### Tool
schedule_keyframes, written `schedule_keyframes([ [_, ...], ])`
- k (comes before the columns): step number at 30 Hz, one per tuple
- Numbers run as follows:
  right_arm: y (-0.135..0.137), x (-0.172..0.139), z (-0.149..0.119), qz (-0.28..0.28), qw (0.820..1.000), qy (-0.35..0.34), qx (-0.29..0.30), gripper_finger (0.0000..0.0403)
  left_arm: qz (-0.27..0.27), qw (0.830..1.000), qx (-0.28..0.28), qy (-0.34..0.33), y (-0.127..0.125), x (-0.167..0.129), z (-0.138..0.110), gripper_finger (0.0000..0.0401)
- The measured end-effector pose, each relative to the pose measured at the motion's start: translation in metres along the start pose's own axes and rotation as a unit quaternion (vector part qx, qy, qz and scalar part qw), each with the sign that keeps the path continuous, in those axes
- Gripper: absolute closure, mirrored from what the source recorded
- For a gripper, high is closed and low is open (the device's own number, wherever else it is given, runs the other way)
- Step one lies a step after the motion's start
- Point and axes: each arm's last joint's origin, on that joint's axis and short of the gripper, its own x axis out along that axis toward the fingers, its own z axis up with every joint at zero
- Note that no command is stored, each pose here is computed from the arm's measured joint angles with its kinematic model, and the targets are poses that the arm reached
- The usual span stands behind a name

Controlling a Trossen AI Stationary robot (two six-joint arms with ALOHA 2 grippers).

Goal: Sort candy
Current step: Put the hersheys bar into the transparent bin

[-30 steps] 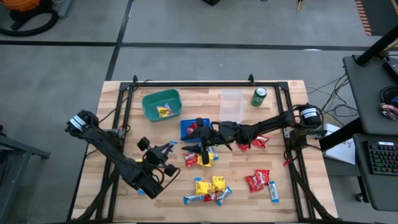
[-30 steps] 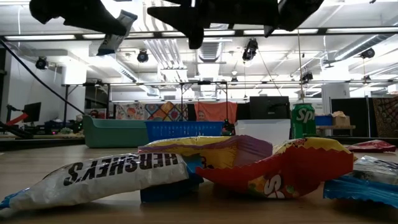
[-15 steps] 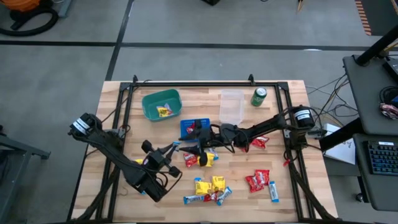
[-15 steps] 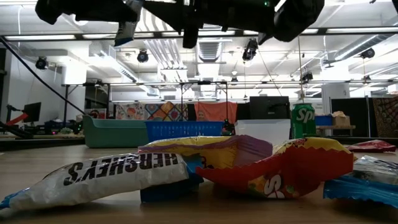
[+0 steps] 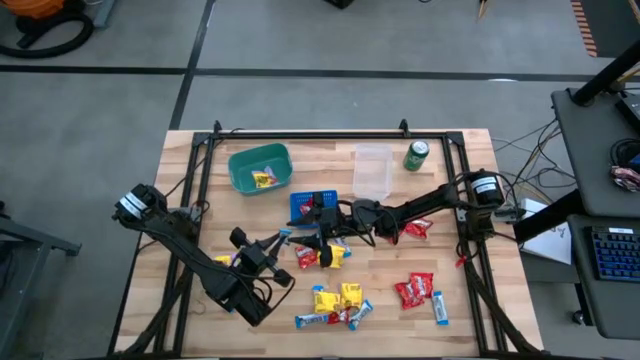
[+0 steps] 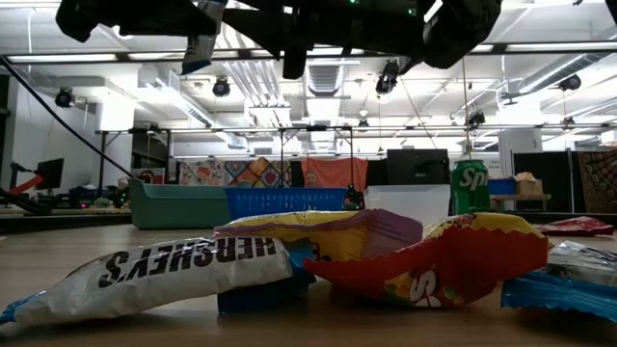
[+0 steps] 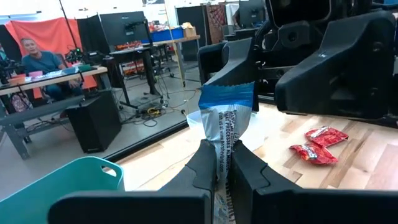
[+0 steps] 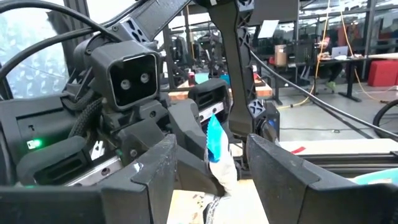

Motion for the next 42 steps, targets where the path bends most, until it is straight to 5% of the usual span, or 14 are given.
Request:
schedule_keyframes([
  [13, -0.003, 0.0, -0.004, -0.027, 0.999, 0.019, -0.021, 0.0219, -0.011, 0.998, 0.024, 0.051, -0.002, 0.0, -0.003, 0.0401],
  [29, -0.001, 0.0, -0.007, 0.0, 0.999, 0.033, -0.016, 0.0248, -0.001, 0.999, 0.039, 0.032, -0.01, 0.009, 0.001, 0.0401],
  [42, -0.002, 0.001, -0.017, 0.004, 0.999, 0.045, -0.021, 0.0368, -0.018, 0.996, 0.073, 0.052, -0.018, 0.01, 0.003, 0.0389],
])
